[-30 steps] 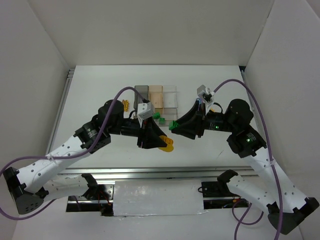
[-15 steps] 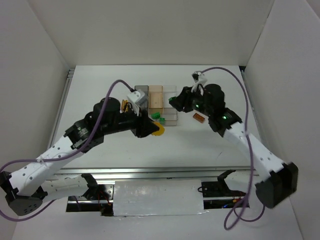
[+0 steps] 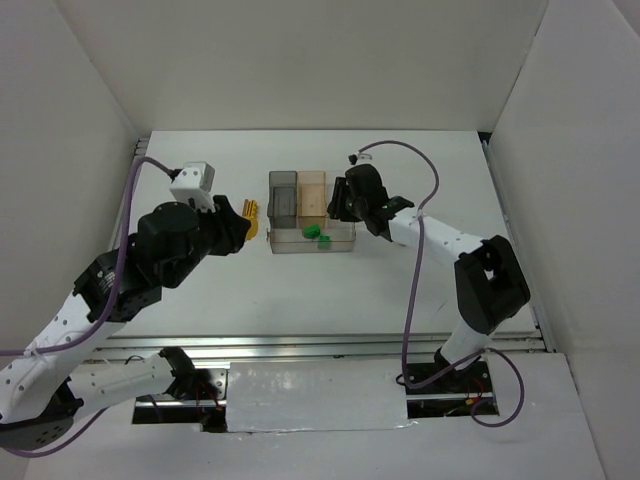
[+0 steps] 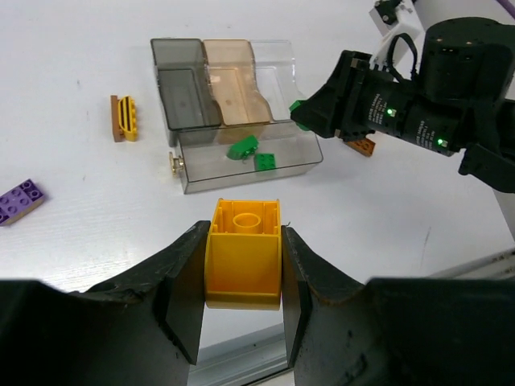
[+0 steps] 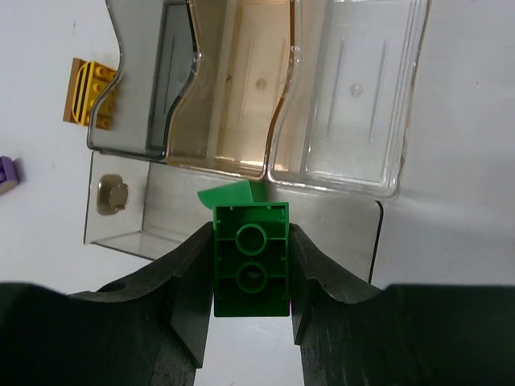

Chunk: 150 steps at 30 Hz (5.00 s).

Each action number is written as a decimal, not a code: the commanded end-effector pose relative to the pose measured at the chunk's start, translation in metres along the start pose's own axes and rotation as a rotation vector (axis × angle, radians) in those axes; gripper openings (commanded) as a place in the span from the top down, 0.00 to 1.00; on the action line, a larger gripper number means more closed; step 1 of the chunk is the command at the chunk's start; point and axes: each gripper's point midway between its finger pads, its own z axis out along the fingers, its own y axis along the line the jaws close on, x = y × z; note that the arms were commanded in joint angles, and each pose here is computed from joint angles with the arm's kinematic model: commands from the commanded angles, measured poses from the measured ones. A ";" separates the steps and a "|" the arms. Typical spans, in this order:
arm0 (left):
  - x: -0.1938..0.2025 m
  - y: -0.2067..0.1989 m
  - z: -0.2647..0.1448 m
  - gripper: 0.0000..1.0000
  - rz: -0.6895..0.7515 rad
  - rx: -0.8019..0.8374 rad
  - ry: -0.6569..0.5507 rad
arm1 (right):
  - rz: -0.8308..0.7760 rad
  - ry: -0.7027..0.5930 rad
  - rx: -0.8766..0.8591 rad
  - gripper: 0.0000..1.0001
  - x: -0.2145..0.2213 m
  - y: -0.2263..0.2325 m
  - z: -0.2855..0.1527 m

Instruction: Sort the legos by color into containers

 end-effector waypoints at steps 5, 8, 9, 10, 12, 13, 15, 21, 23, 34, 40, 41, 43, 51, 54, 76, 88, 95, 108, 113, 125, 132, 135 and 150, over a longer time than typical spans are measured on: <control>0.005 0.016 0.016 1.00 -0.036 -0.106 -0.011 | 0.011 -0.023 0.008 0.92 -0.008 0.007 0.019; 0.003 0.025 0.022 1.00 -0.058 -0.154 -0.015 | 0.009 -0.005 -0.007 0.90 0.002 0.010 0.020; 0.002 0.028 0.024 1.00 -0.065 -0.168 -0.014 | 0.009 -0.006 -0.013 0.88 0.003 0.010 0.020; 0.004 0.030 0.028 1.00 -0.072 -0.186 -0.004 | 0.009 -0.004 -0.017 0.88 0.004 0.011 0.021; 0.003 0.036 0.035 1.00 -0.093 -0.208 0.003 | 0.010 0.005 -0.015 0.86 0.007 0.010 0.023; 0.003 0.036 0.038 1.00 -0.097 -0.207 0.009 | 0.009 0.012 -0.015 0.84 0.009 0.009 0.024; 0.004 0.037 0.050 1.00 -0.112 -0.209 0.028 | 0.008 0.017 -0.024 0.65 0.012 0.010 0.024; 0.004 0.040 0.080 1.00 -0.130 -0.202 0.053 | 0.007 0.021 -0.040 0.52 0.018 0.010 0.022; 0.004 0.040 0.090 1.00 -0.133 -0.192 0.064 | 0.002 0.026 -0.039 0.52 0.019 0.010 0.023; -0.015 0.034 0.154 1.00 -0.110 -0.167 0.041 | 0.027 -0.039 -0.069 0.34 -0.003 0.019 -0.002; -0.022 0.045 0.204 1.00 -0.111 -0.206 -0.048 | 0.107 -0.198 -0.027 0.26 -0.034 0.003 -0.078; -0.022 0.048 0.210 1.00 -0.110 -0.207 -0.064 | 0.127 -0.224 -0.033 0.25 -0.036 -0.001 -0.098; -0.024 0.046 0.229 1.00 -0.102 -0.176 -0.119 | 0.136 -0.240 -0.038 0.21 -0.030 -0.007 -0.115; 0.005 0.070 0.309 1.00 -0.074 -0.248 -0.057 | 0.180 -0.382 -0.132 0.00 -0.034 -0.018 -0.213; 0.017 0.074 0.336 1.00 -0.067 -0.247 -0.032 | 0.173 -0.411 -0.162 0.00 -0.033 -0.020 -0.236; 0.015 0.129 0.298 0.00 -0.090 -0.548 -0.028 | 0.127 -0.430 -0.180 0.00 -0.033 -0.022 -0.263; 0.088 0.202 0.308 0.09 -0.098 -0.589 0.351 | 0.075 -0.383 -0.236 0.00 -0.019 -0.014 -0.257; 0.121 0.201 0.307 0.16 -0.102 -0.550 0.430 | 0.062 -0.372 -0.238 0.00 -0.015 -0.014 -0.255; 0.170 0.225 0.307 0.34 -0.106 -0.618 0.531 | 0.057 -0.352 -0.267 0.00 -0.013 -0.008 -0.255; 0.177 0.232 0.307 0.30 -0.123 -0.615 0.539 | 0.058 -0.355 -0.274 0.00 -0.013 -0.007 -0.256; 0.161 0.236 0.300 0.88 -0.147 -0.607 0.487 | 0.062 -0.349 -0.290 0.00 -0.014 -0.003 -0.251; 0.112 0.186 0.258 1.00 -0.189 -0.406 0.350 | 0.105 -0.319 -0.297 0.00 -0.022 0.007 -0.244; 0.083 0.130 0.218 1.00 -0.150 -0.177 0.221 | 0.123 -0.315 -0.336 0.01 -0.033 0.019 -0.245; 0.093 -0.078 0.068 1.00 0.204 0.673 0.022 | 0.180 -0.133 -0.559 0.08 -0.022 0.109 -0.238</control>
